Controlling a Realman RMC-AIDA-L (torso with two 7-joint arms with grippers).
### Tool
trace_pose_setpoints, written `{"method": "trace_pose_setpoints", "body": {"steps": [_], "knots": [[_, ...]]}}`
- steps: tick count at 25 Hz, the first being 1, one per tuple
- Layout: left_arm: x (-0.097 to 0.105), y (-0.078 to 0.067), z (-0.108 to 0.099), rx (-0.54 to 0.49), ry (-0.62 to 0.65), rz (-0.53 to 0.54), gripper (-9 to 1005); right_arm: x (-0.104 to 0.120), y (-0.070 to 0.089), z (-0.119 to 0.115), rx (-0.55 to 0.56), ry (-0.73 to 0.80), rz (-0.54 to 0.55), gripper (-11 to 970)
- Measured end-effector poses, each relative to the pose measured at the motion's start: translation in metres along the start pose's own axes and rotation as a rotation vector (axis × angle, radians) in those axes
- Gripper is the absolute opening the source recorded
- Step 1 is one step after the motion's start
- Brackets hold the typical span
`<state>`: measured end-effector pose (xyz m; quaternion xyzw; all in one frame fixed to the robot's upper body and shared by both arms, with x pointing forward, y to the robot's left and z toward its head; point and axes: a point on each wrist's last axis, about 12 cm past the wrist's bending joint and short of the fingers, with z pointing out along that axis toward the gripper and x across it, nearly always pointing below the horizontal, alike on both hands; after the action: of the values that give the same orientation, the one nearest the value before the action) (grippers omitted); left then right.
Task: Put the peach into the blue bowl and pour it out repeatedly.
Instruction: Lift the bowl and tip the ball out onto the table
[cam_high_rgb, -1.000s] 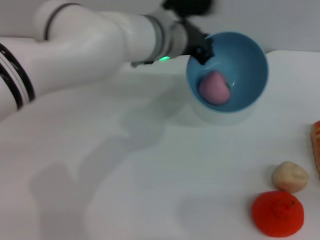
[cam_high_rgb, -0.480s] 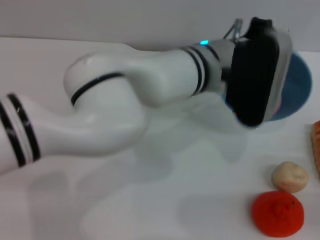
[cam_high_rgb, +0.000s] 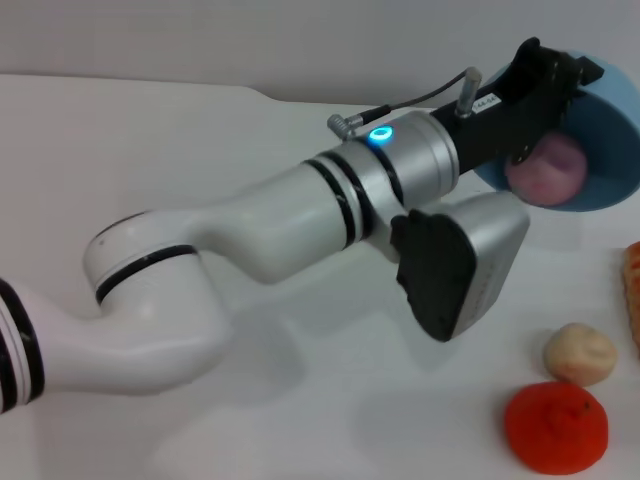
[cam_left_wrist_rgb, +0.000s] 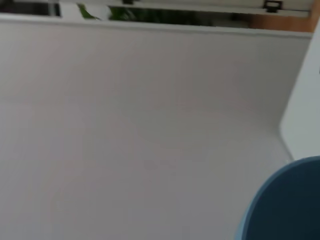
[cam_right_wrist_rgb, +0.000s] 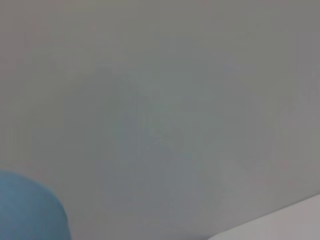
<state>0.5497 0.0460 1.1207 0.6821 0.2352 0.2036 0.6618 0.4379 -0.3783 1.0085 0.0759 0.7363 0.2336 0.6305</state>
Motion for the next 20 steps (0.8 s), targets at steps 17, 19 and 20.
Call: {"method": "trace_pose_setpoints", "body": {"steps": [17,19,20], "knots": [[0.005,-0.006,-0.004,-0.069,0.094,-0.422,-1,-0.001,0.001,0.004,-0.01,0.001,0.005,565],[0.016,-0.008,-0.002,-0.075,0.161,-0.615,-1,0.0,0.002,0.005,-0.017,0.008,0.022,562],[0.02,-0.007,-0.001,-0.083,0.185,-0.675,-1,-0.001,0.002,0.005,-0.02,0.011,0.04,560]]}}
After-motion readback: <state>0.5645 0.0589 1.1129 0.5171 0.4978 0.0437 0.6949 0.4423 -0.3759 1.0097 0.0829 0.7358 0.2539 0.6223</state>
